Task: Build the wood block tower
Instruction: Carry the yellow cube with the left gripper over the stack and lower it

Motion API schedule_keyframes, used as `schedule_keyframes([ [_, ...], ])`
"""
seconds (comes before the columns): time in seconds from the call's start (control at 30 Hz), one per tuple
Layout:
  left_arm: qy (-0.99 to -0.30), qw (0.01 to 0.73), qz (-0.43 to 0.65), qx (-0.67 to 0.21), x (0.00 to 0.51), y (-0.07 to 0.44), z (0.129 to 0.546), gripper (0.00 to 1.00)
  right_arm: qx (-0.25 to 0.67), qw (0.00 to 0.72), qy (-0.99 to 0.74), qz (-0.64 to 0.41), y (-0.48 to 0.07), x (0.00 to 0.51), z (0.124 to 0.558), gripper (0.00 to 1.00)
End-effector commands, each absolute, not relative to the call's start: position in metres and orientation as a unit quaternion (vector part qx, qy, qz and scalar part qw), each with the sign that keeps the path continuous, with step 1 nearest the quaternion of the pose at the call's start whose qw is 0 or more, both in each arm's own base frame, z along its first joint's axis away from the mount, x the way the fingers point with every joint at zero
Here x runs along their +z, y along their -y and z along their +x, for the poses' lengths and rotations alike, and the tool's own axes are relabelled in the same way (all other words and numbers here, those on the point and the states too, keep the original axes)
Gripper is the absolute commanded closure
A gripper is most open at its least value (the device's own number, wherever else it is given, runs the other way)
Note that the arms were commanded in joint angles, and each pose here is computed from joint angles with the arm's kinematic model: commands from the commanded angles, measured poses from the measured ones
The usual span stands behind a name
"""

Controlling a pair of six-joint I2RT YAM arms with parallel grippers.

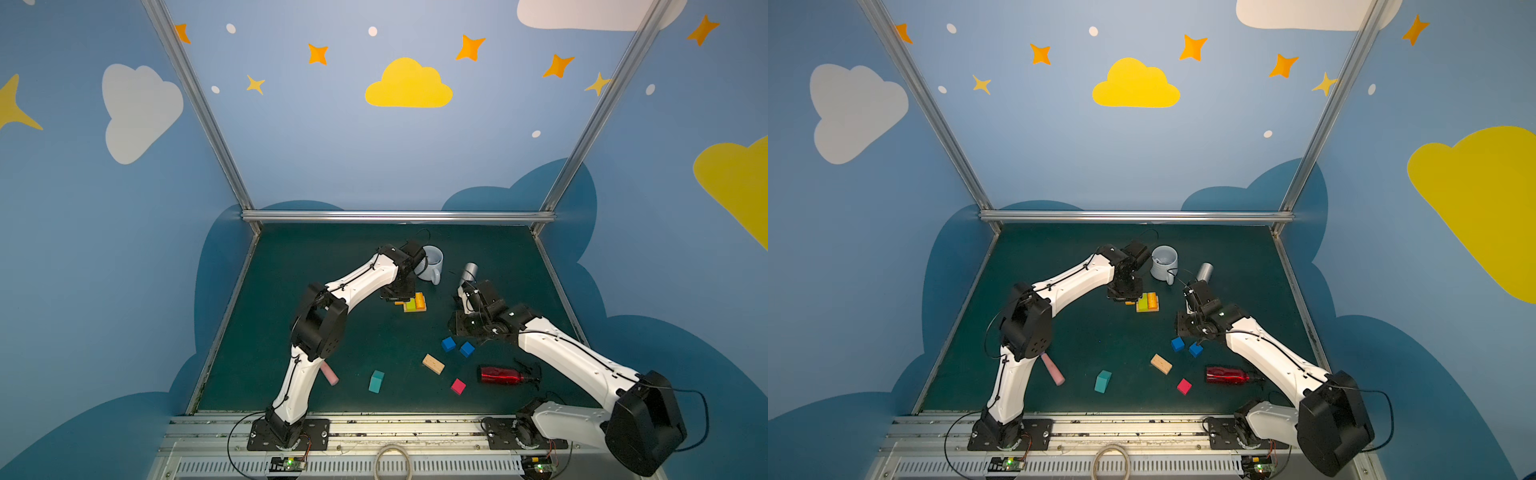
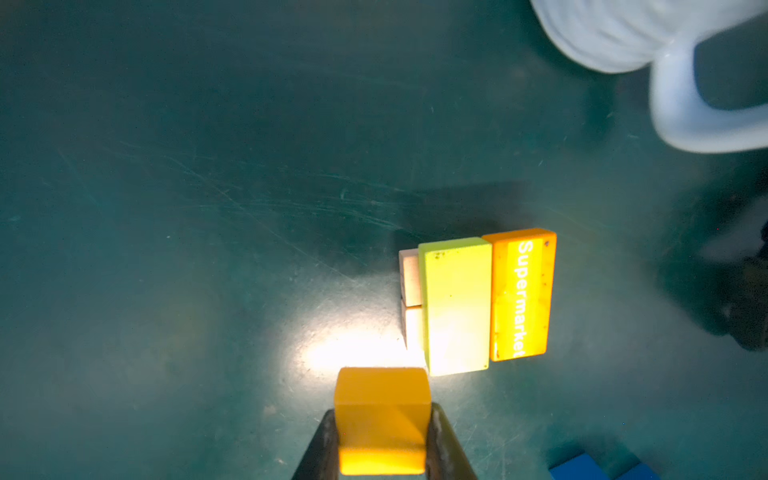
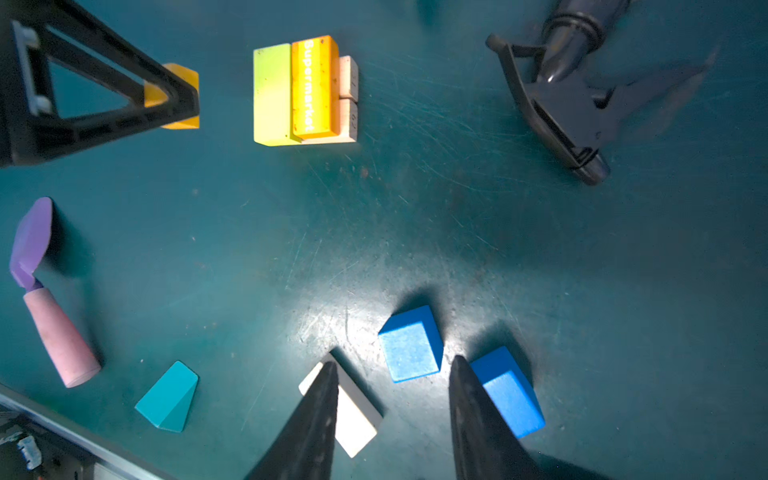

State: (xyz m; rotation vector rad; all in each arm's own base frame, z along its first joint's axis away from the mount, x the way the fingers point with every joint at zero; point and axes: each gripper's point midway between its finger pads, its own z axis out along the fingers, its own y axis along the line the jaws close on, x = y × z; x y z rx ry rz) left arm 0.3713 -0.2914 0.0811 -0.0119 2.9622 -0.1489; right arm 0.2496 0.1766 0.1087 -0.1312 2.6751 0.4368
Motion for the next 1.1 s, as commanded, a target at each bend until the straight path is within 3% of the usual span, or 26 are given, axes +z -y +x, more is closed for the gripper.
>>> schedule_keyframes([
  [0.0,-0.997,0.074,-0.015,-0.031,0.081,0.291,0.368,0.76,0.154,0.213,-0.963,-0.055,-0.174,0.106,0.250,0.57],
  [1.07,-0.996,0.076,-0.055,0.010,0.055,0.316,0.383,0.76,0.179,0.199,-0.963,-0.035,-0.164,0.085,0.247,0.57],
])
